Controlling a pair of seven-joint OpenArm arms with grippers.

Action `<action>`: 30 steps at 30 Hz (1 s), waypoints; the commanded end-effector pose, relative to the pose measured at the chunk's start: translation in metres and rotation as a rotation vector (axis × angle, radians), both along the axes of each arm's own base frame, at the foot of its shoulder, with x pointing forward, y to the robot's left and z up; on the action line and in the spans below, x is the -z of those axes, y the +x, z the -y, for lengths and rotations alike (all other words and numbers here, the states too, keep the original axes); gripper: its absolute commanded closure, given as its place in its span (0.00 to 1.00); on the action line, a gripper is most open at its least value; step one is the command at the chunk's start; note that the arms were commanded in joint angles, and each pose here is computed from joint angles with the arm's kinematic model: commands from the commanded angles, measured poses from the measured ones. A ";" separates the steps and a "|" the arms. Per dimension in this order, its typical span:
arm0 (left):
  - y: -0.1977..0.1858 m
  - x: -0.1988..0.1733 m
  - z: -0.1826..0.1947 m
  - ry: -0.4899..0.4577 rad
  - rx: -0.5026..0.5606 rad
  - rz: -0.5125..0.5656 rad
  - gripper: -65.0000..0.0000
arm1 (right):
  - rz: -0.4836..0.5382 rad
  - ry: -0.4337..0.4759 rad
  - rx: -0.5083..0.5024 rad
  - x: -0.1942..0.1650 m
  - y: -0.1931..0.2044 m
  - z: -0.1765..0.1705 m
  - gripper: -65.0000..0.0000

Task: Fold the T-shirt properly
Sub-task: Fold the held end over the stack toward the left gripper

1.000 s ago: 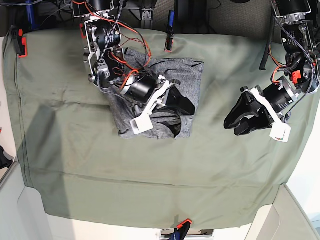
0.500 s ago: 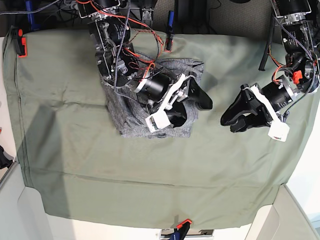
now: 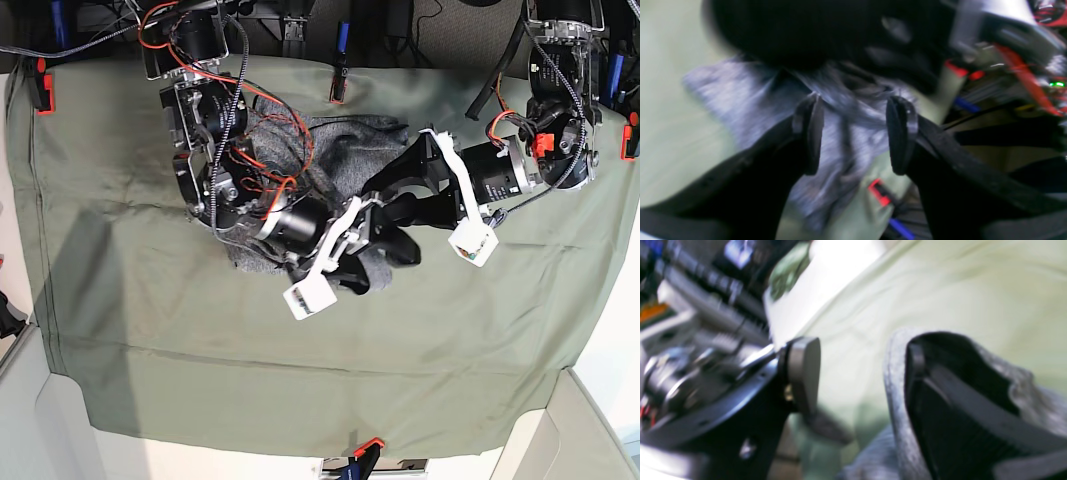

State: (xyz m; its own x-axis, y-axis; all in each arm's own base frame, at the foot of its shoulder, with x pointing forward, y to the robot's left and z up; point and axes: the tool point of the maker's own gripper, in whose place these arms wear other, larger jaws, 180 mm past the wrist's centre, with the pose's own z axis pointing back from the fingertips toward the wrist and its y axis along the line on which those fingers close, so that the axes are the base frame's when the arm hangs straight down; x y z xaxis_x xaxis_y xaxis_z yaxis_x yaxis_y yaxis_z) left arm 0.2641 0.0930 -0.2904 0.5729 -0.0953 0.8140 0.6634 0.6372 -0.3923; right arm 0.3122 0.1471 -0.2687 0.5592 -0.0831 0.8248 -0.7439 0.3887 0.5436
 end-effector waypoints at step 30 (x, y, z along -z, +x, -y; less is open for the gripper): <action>-0.004 -0.032 -0.127 0.063 -0.339 0.087 0.54 | 0.270 -0.278 -0.141 0.001 -0.026 -0.044 0.51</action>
